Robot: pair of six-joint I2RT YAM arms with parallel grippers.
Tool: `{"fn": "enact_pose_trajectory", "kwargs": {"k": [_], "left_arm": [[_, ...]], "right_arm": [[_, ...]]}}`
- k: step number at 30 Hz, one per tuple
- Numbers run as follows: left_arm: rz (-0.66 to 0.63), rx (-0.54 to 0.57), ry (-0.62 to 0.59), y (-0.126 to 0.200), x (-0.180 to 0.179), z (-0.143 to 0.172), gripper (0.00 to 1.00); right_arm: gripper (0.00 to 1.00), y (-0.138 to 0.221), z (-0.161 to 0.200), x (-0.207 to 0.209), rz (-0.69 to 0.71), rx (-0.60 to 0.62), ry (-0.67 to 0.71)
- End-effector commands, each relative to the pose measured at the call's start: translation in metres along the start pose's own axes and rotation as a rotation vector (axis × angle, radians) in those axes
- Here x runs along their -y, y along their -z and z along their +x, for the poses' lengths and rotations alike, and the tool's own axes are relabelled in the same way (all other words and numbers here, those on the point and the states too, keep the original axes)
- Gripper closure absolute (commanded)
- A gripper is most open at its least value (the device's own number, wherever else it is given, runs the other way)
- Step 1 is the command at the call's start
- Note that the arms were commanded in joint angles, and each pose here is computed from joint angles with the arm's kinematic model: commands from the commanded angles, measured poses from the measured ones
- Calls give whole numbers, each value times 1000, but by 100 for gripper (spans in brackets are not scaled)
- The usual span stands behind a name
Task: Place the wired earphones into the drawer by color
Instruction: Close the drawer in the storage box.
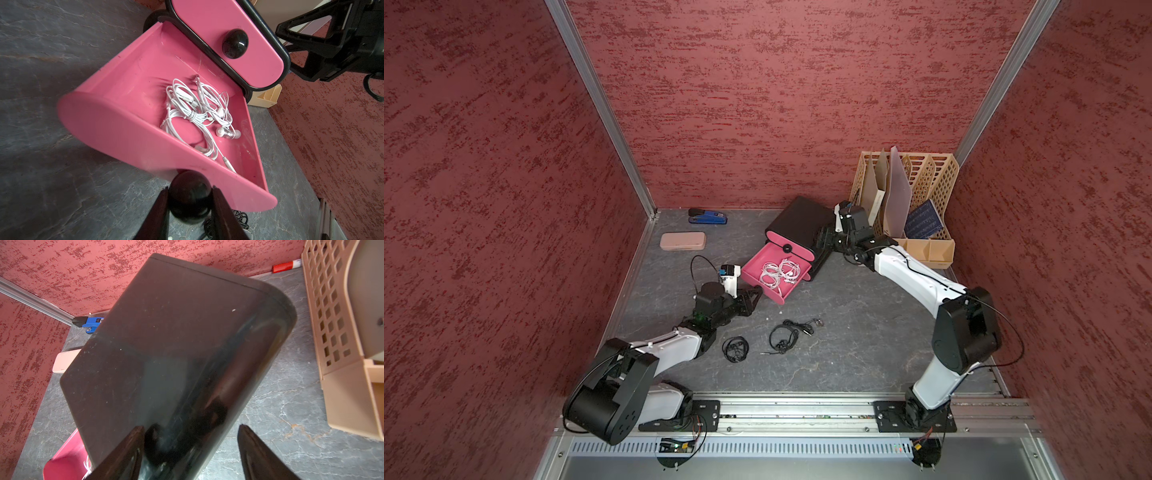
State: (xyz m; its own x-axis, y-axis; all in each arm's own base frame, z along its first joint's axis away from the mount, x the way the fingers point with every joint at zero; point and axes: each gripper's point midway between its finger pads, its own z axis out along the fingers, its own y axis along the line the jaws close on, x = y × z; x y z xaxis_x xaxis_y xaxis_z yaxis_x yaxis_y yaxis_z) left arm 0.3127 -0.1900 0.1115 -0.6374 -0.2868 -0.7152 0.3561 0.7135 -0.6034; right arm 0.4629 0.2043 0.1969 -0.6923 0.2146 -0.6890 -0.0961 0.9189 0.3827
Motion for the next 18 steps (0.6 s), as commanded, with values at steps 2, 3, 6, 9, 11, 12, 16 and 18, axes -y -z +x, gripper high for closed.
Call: {"fn": "enact_pose_trajectory", "kwargs": {"k": [2,3,6,9,11,12,16,18], "left_arm": [[62,33,-8,-7,11,-6,87],[60,29,-2,-9,9,-3,87],[62,22,12,-14,8,0,87],[70,18,20,-17,9,2,88],[75,26,19,-18,11,0,88],[76,27,15,-19,12,-2,88],[81,36,7,-26,17,-10,88],[86,45,9,-29,20,-16,88]], "right_arm": [[25,-5,24,14,51,-59,4],[25,-5,25,15,51,-62,4],[25,-6,28,16,55,-69,6],[25,-7,30,16,54,-77,7],[25,-7,30,16,54,-79,8],[25,-7,31,17,55,-80,7],[25,-5,31,16,53,-80,7],[25,-5,30,16,54,-80,10]]}}
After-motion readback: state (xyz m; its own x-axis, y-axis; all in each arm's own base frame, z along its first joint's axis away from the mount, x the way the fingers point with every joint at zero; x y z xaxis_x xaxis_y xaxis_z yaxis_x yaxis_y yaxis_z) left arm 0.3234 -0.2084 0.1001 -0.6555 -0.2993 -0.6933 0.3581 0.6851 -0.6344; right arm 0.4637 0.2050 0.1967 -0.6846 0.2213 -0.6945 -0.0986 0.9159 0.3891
